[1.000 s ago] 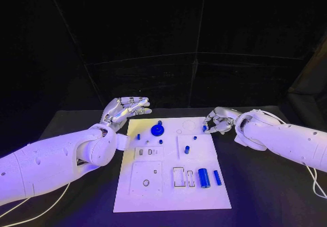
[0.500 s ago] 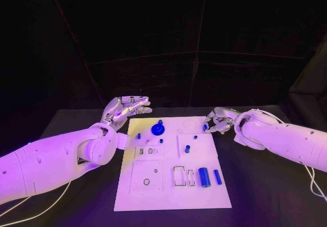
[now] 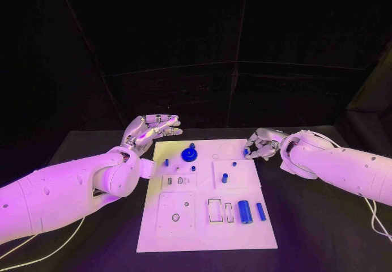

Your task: Assemble the parts on the task board

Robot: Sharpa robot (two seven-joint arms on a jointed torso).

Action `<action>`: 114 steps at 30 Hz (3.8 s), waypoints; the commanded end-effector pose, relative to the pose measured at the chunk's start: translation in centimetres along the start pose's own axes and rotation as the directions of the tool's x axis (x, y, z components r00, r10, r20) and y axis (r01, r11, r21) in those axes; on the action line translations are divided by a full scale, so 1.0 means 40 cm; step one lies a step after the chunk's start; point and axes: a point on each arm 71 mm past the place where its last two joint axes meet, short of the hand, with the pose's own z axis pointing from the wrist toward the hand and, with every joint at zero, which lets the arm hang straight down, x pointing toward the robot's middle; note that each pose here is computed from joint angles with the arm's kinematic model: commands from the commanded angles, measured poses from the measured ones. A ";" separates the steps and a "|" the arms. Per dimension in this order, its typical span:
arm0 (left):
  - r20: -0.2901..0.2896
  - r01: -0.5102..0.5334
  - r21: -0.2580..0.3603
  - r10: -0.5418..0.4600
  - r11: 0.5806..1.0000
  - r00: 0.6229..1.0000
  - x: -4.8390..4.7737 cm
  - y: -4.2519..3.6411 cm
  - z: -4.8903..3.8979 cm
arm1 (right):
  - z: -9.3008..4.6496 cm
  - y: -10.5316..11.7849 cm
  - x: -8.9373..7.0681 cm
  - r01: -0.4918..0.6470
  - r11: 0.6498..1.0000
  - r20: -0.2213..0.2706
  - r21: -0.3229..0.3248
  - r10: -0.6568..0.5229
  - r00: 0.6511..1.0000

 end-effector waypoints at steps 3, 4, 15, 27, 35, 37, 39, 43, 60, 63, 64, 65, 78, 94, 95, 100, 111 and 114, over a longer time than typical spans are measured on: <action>-0.011 0.004 0.006 -0.004 1.000 1.000 0.003 -0.003 0.002 | 0.001 0.004 -0.003 0.005 1.000 0.011 -0.001 -0.005 1.000; -0.011 0.004 0.006 -0.004 1.000 1.000 0.003 -0.003 0.002 | 0.001 0.003 -0.003 0.005 1.000 0.012 0.001 -0.005 1.000; -0.011 0.004 0.004 -0.004 1.000 1.000 0.002 -0.003 0.001 | 0.003 0.005 -0.003 0.005 1.000 0.013 0.007 -0.005 1.000; -0.013 0.006 0.003 -0.006 1.000 1.000 0.003 -0.002 0.002 | 0.007 0.008 -0.003 0.005 1.000 0.022 0.005 -0.005 1.000; -0.014 0.006 0.002 -0.006 1.000 1.000 0.003 -0.002 0.001 | 0.006 0.008 -0.009 0.003 1.000 0.060 0.014 -0.004 0.998; -0.014 0.006 0.002 -0.006 1.000 1.000 0.003 -0.002 0.001 | 0.006 0.011 -0.011 0.001 1.000 0.081 0.021 -0.003 0.997; -0.014 0.006 0.002 -0.006 1.000 1.000 0.003 -0.002 0.001 | 0.004 0.015 -0.013 -0.004 1.000 0.098 0.024 0.001 0.995; -0.014 0.006 0.001 -0.006 1.000 1.000 0.002 -0.003 0.000 | -0.006 0.032 -0.014 -0.026 0.999 0.128 0.021 0.023 0.991; -0.009 0.003 -0.002 -0.003 1.000 1.000 -0.014 -0.003 0.003 | -0.035 0.281 0.040 -0.082 0.995 0.092 -0.057 0.087 0.992; -0.003 0.001 0.000 -0.001 1.000 1.000 -0.019 -0.004 0.006 | -0.023 0.324 0.054 -0.060 0.995 0.082 -0.076 0.066 0.994; -0.001 0.000 0.001 0.000 1.000 1.000 -0.021 -0.005 0.007 | -0.019 0.338 0.059 -0.052 0.995 0.080 -0.083 0.059 0.995; 0.001 -0.001 0.002 0.001 1.000 1.000 -0.022 -0.006 0.007 | -0.016 0.347 0.063 -0.047 0.995 0.079 -0.089 0.054 0.995; 0.017 -0.005 0.007 0.004 1.000 1.000 -0.035 -0.010 0.014 | 0.017 0.486 0.159 0.035 0.988 0.024 -0.153 -0.032 0.999; 0.012 -0.001 0.007 0.001 1.000 1.000 -0.030 -0.008 0.018 | 0.029 0.524 0.236 0.066 0.986 -0.026 -0.152 -0.071 0.997; 0.012 -0.001 0.007 0.001 1.000 1.000 -0.030 -0.008 0.018 | 0.029 0.524 0.238 0.068 0.986 -0.028 -0.152 -0.073 0.997; 0.012 -0.001 0.007 0.001 1.000 1.000 -0.030 -0.008 0.019 | 0.030 0.524 0.244 0.074 0.986 -0.038 -0.151 -0.081 0.996; 0.009 0.000 0.003 0.000 1.000 1.000 -0.028 -0.007 0.020 | 0.032 0.526 0.258 0.076 0.984 -0.057 -0.159 -0.086 0.995; 0.008 0.001 0.002 -0.001 1.000 1.000 -0.028 -0.007 0.020 | 0.033 0.523 0.260 0.077 0.985 -0.059 -0.156 -0.087 0.994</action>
